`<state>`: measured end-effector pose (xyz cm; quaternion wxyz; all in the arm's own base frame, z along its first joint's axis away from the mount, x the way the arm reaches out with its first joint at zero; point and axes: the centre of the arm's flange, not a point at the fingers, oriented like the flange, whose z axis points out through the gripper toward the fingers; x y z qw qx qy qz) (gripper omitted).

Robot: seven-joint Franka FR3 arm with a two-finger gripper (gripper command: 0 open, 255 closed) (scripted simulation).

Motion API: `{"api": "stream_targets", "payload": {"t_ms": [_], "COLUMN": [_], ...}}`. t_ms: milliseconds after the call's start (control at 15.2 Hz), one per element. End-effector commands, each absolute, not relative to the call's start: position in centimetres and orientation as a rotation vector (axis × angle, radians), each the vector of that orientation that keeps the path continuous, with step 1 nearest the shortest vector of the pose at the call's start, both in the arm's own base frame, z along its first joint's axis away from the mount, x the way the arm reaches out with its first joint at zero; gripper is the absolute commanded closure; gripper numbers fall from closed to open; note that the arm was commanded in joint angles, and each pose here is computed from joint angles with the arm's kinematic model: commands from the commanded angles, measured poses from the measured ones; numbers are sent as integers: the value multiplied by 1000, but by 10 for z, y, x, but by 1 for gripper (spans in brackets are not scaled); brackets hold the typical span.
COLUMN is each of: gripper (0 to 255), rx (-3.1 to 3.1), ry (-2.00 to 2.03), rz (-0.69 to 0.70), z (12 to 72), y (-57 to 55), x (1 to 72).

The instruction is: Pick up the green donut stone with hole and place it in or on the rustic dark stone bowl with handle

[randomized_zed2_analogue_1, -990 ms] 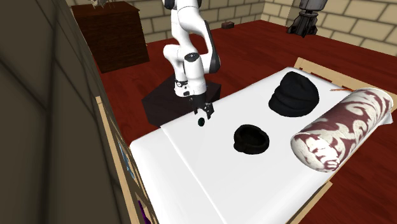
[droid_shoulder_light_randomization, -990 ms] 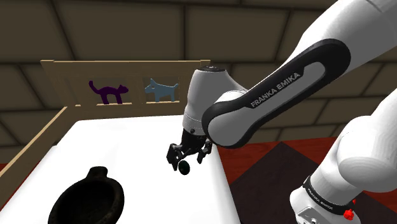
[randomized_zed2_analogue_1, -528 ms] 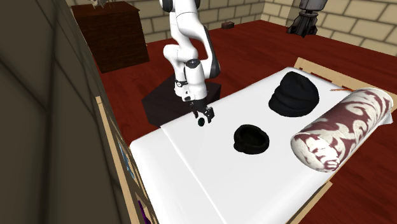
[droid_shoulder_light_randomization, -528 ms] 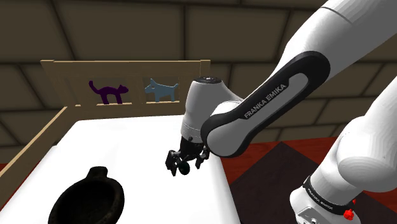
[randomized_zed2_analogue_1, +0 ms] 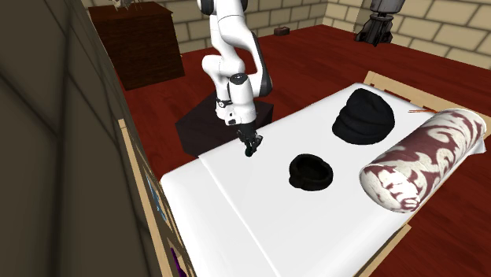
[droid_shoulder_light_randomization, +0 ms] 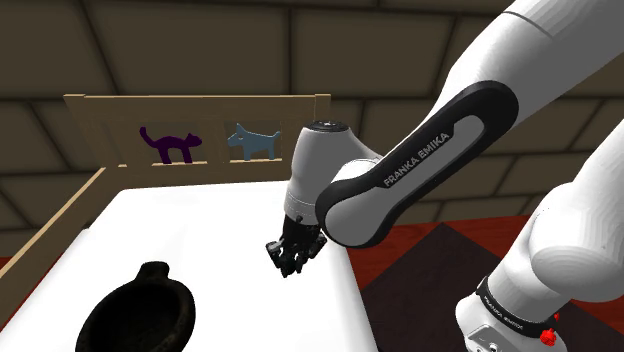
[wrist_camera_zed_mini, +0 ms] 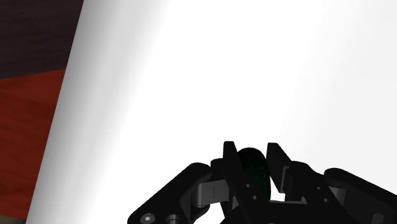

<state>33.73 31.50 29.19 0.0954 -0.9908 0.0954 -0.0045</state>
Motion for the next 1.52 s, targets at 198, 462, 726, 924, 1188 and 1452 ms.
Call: {"api": "stream_targets", "payload": {"t_ms": [198, 462, 726, 924, 1188, 1452], "gripper": [255, 255, 255, 255, 255, 255], "rx": [-2937, -2937, -2937, -2937, -2937, -2937], "ry": [283, 283, 283, 283, 283, 283], "rz": [-13, -13, -13, -13, -13, -13], "z": [292, 297, 318, 334, 355, 376], "y": [315, 315, 315, 315, 315, 315], "x": [337, 337, 337, 337, 337, 337]}}
